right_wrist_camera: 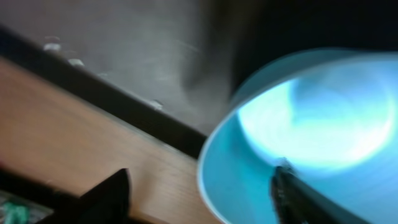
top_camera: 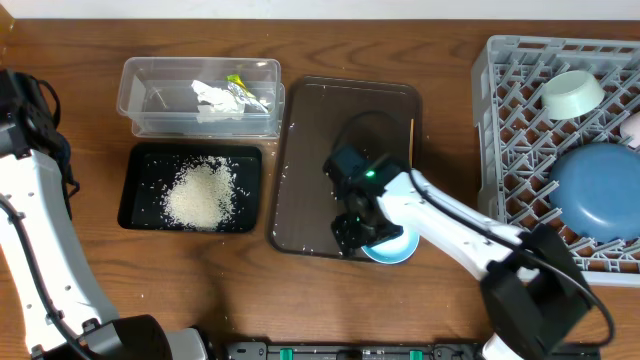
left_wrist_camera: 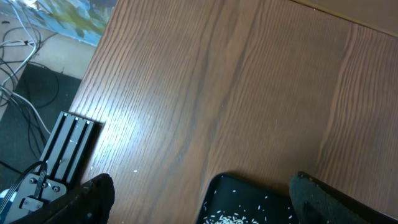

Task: Sort waste into correct bins and load items into the dishwasher rack
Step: 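Move the right gripper back to the light-blue bowl on the tray, then grip the light-blue bowl's rim and lift it toward the rack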

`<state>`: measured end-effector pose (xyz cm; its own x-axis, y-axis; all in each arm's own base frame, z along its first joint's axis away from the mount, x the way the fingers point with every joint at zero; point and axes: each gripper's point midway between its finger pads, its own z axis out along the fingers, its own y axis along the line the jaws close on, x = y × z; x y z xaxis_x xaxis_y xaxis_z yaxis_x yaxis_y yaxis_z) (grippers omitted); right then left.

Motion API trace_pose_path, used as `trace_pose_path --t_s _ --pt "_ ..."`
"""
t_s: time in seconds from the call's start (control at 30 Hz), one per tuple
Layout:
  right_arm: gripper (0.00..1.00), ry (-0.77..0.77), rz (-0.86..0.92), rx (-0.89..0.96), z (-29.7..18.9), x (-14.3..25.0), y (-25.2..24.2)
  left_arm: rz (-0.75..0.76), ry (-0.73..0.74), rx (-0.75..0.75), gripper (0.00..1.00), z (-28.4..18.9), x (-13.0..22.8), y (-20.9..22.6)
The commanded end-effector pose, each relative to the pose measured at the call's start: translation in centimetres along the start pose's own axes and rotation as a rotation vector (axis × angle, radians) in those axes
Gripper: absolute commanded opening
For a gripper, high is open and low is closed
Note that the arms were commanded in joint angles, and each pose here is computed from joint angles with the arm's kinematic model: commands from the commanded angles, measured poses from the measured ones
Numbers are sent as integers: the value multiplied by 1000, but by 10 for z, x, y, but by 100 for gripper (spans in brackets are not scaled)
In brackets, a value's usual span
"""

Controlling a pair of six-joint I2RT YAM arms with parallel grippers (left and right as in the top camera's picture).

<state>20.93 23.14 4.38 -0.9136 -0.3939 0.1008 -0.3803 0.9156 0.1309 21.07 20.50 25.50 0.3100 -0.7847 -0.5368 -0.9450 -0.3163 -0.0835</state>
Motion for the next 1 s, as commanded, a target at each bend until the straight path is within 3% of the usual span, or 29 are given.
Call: trace_pose_path --t_s 0.0,0.13,0.3,0.47,0.6,0.97 --pt "54 20 22 62 14 -1 -6 -21 -9 -1 92 -1 -3 3" --pt "19 15 49 61 22 -6 -4 -21 -9 -1 92 -1 -3 3" --pt "3 -9 65 51 22 -12 0 -21 -9 -1 92 -1 -3 3" --pt "1 -39 61 -10 14 -23 13 -21 -9 -1 92 -1 -3 3" --pt "1 -104 28 -76 -20 -47 30 -21 -9 -1 92 -1 -3 3" --pt "1 -472 4 -88 -178 -130 0 -21 -9 -1 92 -1 -3 3"
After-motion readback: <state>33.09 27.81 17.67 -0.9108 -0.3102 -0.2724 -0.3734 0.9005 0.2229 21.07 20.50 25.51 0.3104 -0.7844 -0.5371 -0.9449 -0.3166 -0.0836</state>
